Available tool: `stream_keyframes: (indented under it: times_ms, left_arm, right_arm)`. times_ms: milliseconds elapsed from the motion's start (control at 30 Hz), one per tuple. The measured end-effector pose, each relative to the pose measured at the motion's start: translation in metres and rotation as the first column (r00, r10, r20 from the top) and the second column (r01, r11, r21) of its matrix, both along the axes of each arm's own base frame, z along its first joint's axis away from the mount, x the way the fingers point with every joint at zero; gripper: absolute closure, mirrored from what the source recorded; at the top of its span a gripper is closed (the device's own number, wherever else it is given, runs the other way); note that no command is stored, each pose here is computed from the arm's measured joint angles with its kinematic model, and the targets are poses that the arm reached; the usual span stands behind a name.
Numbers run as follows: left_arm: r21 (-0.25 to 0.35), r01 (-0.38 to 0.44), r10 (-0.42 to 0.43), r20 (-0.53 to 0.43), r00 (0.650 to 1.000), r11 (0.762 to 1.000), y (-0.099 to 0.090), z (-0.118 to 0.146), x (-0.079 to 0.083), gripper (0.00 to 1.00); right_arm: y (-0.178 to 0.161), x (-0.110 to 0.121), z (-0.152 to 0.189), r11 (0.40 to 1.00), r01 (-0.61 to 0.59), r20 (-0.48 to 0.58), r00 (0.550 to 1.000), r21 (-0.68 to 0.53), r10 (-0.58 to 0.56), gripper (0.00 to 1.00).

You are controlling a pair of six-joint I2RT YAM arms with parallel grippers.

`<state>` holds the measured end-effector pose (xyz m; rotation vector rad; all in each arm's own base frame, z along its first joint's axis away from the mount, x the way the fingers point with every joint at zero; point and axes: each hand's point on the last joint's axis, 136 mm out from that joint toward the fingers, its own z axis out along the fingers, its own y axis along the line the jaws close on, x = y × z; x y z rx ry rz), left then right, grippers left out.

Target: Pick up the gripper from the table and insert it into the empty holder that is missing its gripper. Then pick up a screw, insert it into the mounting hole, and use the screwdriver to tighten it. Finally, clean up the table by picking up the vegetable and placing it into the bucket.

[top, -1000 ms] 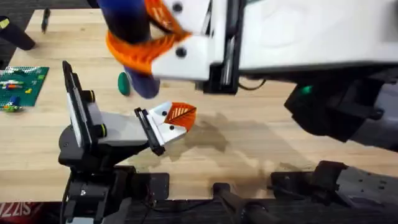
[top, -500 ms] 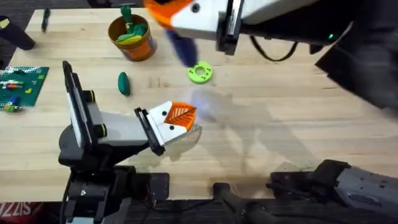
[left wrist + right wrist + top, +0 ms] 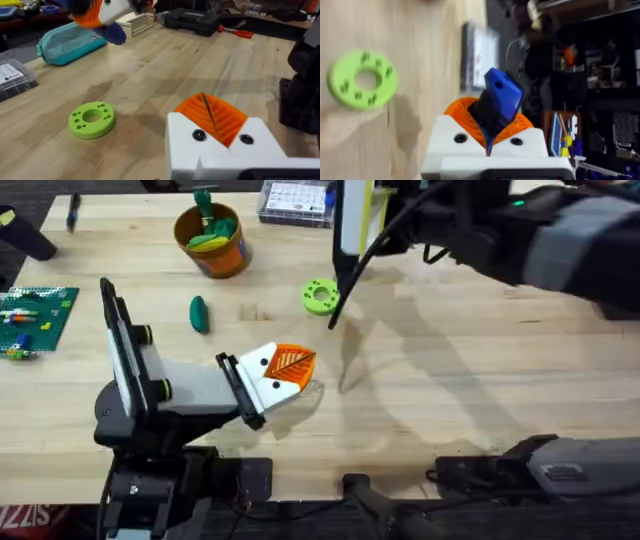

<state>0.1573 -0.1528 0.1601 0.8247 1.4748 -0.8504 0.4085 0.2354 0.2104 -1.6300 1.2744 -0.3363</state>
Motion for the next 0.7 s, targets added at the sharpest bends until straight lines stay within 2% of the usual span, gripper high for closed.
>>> stream_keyframes:
  times_ms: [200, 400, 700]
  left_arm:
    - [0.000, 0.000, 0.000, 0.000, 1.000, 1.000, 0.000, 0.000, 0.000, 0.982]
    - [0.000, 0.000, 0.000, 0.000, 1.000, 1.000, 0.000, 0.000, 0.000, 0.982]
    - [0.000, 0.000, 0.000, 0.000, 1.000, 1.000, 0.000, 0.000, 0.000, 0.982]
  right_arm:
    - [-0.022, 0.023, -0.067, 0.983, -0.011, -0.051, 0.999, -0.182, 0.001, 0.994]
    - [-0.040, 0.032, -0.125, 0.963, -0.029, -0.138, 0.990, -0.268, -0.009, 0.994]
    - [-0.068, 0.048, -0.162, 0.944, -0.003, -0.173, 0.983, -0.330, -0.058, 0.994]
